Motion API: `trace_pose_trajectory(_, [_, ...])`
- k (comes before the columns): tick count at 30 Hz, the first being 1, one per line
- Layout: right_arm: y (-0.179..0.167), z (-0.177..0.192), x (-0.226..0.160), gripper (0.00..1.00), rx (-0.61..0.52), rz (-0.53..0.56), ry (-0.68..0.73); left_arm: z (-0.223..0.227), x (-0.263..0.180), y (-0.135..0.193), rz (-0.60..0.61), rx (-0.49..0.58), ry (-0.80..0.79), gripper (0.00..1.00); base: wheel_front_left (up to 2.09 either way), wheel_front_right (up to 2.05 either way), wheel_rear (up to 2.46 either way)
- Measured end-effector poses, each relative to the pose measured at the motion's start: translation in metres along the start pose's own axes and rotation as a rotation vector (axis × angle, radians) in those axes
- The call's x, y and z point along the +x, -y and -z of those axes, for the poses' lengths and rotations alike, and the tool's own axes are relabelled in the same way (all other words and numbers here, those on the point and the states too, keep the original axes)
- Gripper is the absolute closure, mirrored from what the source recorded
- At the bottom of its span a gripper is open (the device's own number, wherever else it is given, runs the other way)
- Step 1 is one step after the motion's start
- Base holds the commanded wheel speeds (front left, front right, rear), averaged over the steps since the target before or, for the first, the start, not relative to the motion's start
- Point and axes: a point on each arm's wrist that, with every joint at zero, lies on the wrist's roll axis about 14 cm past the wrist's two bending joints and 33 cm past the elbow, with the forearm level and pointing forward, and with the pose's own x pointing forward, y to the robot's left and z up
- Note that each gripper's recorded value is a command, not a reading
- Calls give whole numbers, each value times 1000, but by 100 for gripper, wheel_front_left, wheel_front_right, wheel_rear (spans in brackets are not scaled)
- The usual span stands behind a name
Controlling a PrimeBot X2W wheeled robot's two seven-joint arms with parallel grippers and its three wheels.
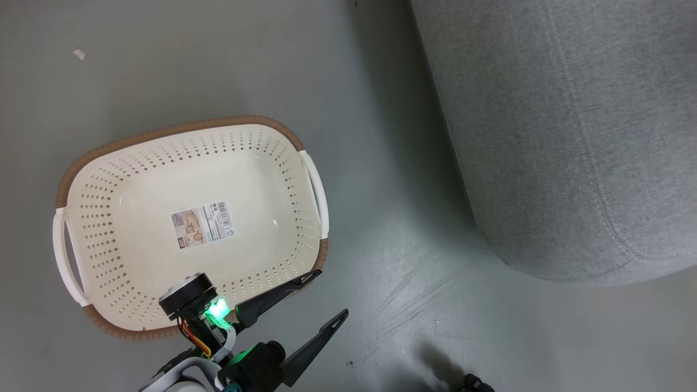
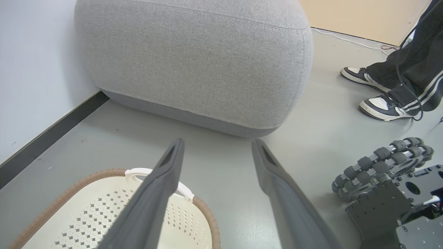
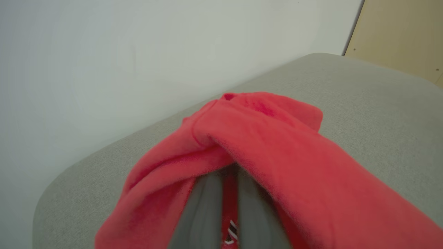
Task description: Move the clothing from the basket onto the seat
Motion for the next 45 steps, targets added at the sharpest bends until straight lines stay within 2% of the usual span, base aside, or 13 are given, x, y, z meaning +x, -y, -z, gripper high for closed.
trace_pose_trajectory(5, [1, 32, 0, 100, -15, 13, -110, 5, -2, -1, -7, -14, -8, 0, 0, 0, 0])
trace_pose_trajectory(6, [1, 39, -1, 96, -8, 17, -137, 5, -2, -2, -9, -13, -7, 0, 0, 0, 0])
trace_pose_trajectory(7, [0, 45, -2, 39, 12, 24, -156, 5, -1, -3, -10, -11, -6, 0, 0, 0, 0])
trace_pose_trajectory(8, [-2, 49, -2, 0, 47, 32, -163, 6, -1, -5, -12, -11, -6, 0, 0, 0, 0])
trace_pose_trajectory(11, [-12, 46, 4, 0, 67, 24, -152, 8, -1, -9, -17, -7, -8, 0, 0, 0, 0])
trace_pose_trajectory(15, [-18, 46, 7, 0, 30, 7, -154, 11, -1, -13, -20, -2, -13, 0, 0, 0, 0])
trace_pose_trajectory(23, [-11, 39, 7, 0, 60, 34, -125, 8, 3, -15, -15, 11, -5, 0, 0, 0, 0])
trace_pose_trajectory(27, [-15, 41, 5, 0, 41, 22, -133, 5, 5, -15, -14, 16, 1, 0, 0, 0, 0])
trace_pose_trajectory(37, [-26, 37, -1, 0, 20, -11, -129, -10, 12, -12, -8, 37, 33, 0, 0, 0, 0])
trace_pose_trajectory(45, [-28, 30, -8, 0, 35, -23, -128, -33, 22, -11, -33, -2, 89, 0, 0, 0, 0])
